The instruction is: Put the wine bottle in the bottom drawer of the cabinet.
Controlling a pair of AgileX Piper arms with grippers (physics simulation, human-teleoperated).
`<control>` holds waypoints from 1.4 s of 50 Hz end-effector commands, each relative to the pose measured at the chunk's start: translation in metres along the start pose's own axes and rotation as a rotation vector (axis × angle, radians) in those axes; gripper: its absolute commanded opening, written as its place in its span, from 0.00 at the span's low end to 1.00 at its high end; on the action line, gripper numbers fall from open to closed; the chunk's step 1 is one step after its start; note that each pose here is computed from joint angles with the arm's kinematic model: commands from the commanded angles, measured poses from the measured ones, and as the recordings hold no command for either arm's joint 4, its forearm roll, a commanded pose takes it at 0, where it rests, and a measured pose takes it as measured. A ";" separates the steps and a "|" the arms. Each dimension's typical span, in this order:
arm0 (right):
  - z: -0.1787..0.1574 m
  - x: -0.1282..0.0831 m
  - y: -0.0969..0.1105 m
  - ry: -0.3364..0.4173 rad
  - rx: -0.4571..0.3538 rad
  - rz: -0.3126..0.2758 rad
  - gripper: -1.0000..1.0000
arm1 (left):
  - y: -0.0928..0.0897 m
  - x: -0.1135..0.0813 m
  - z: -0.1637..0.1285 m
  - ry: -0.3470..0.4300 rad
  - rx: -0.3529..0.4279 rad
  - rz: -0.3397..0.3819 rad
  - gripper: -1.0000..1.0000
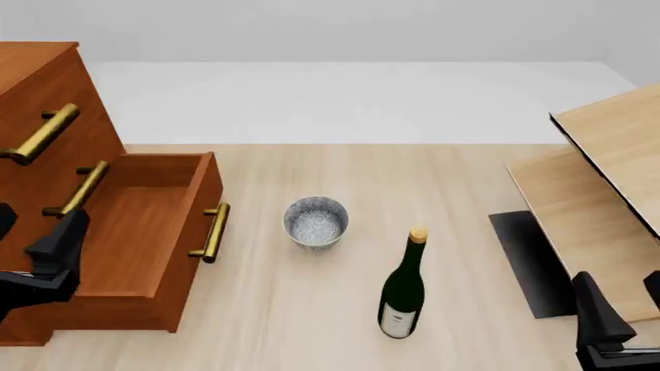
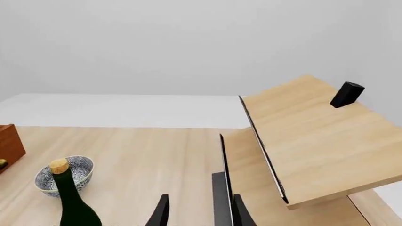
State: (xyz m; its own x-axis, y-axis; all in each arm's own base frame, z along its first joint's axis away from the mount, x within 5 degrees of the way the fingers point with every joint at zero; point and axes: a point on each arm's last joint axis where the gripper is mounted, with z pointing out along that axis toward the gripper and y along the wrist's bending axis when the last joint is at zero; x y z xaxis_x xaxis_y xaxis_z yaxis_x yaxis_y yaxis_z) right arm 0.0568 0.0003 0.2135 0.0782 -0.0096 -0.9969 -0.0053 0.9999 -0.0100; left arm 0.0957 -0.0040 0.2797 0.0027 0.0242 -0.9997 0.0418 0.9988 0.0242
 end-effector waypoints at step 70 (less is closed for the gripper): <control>0.003 0.003 0.001 0.037 -0.017 -0.020 1.00 | -0.038 0.017 0.138 0.776 0.121 -0.062 1.00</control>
State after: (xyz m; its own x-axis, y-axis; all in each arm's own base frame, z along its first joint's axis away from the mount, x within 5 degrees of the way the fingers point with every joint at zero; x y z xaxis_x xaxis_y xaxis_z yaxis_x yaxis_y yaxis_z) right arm 0.0592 0.0012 0.2105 0.0440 -0.0239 -0.9987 -0.0184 0.9995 -0.0247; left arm 0.2294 -0.0515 0.2815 -0.6767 0.0269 -0.7358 0.1375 0.9864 -0.0903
